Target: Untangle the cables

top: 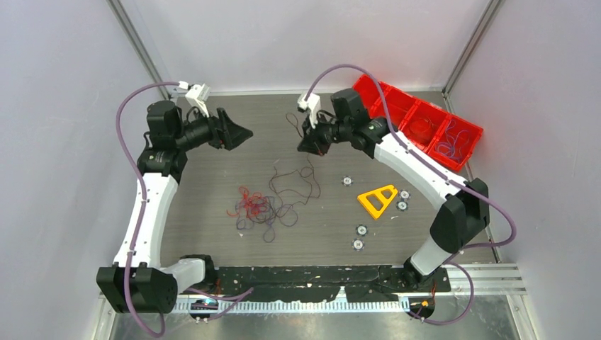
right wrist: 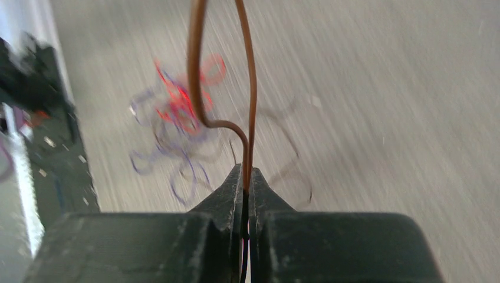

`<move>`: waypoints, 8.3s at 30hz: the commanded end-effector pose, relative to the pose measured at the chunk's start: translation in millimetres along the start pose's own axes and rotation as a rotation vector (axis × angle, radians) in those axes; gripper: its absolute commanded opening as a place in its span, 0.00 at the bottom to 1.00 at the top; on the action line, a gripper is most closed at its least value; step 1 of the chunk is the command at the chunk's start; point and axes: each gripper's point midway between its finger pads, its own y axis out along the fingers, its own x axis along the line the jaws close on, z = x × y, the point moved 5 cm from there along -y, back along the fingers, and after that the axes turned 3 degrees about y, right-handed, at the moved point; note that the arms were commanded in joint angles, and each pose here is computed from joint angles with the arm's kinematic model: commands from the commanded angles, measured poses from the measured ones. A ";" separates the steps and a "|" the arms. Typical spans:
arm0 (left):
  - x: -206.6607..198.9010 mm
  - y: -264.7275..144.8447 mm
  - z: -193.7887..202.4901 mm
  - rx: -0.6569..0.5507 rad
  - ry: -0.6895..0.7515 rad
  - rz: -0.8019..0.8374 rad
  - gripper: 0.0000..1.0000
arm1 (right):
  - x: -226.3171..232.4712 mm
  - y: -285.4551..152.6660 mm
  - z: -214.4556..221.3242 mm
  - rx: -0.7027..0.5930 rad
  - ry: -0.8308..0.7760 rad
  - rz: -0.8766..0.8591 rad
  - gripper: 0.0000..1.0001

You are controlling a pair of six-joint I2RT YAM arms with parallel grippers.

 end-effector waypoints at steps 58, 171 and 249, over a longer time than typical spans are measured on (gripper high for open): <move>29.1 6.9 124.0 0.494 -0.103 -0.078 0.73 | -29.6 100.6 153.4 0.630 -0.112 0.019 0.51; 54.6 -22.4 123.1 0.509 -0.097 -0.193 0.75 | -359.4 -242.7 164.4 0.316 0.078 0.910 0.05; 71.1 21.3 196.7 0.829 -0.049 0.014 0.43 | -46.1 16.2 106.2 0.385 0.402 -0.033 0.78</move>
